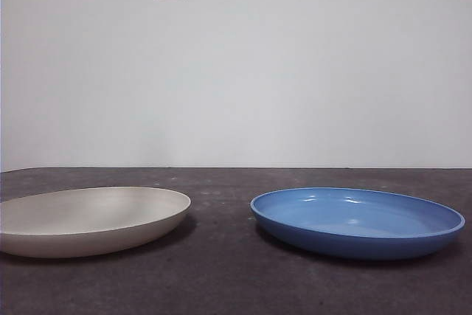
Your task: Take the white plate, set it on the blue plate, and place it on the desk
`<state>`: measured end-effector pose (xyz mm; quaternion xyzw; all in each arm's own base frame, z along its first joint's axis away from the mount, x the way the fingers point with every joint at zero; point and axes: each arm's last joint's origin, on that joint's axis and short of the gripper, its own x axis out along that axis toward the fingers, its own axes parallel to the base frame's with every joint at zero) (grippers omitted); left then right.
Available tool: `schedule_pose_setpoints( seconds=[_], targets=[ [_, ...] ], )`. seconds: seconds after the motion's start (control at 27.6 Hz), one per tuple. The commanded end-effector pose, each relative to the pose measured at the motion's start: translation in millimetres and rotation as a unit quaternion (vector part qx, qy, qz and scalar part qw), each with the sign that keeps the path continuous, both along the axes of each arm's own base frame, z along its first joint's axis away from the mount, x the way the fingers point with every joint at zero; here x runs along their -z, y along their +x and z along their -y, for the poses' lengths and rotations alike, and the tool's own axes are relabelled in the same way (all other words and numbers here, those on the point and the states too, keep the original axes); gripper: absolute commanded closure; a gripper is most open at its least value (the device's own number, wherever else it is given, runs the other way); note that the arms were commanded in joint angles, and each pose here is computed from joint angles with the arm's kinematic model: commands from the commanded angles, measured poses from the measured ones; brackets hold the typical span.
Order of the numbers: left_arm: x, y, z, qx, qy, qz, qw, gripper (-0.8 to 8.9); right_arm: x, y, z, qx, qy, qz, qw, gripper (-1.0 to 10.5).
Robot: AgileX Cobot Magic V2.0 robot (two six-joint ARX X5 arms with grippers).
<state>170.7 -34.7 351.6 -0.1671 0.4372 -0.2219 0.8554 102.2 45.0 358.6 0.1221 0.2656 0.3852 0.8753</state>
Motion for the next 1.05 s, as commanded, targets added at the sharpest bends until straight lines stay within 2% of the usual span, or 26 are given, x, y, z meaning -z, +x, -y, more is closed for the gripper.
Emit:
schedule_pose_setpoints(
  seconds=[0.04, 0.29, 0.72, 1.05],
  targets=[
    [7.0, 17.7, -1.9, 0.002, 0.009, -0.022, 1.0, 2.14, -0.1, 1.5, -1.1, -0.002, 0.002, -0.025, 1.0, 4.1],
    [43.5, 60.6, -12.2, 0.0, 0.016, -0.107, 0.994, 2.14, 7.9, 0.4, -1.0, -0.007, -0.013, -0.069, 0.997, 4.1],
    [101.4, 111.2, -38.4, -0.007, 0.031, -0.177, 0.984, 2.2, 9.6, -1.4, -1.1, -0.019, -0.01, -0.084, 0.996, 4.1],
    [138.5, 137.2, -48.5, 0.01, -0.024, -0.195, 0.98, 2.2, 9.5, -1.3, -1.1, -0.019, -0.011, -0.082, 0.996, 4.1]
  ],
)
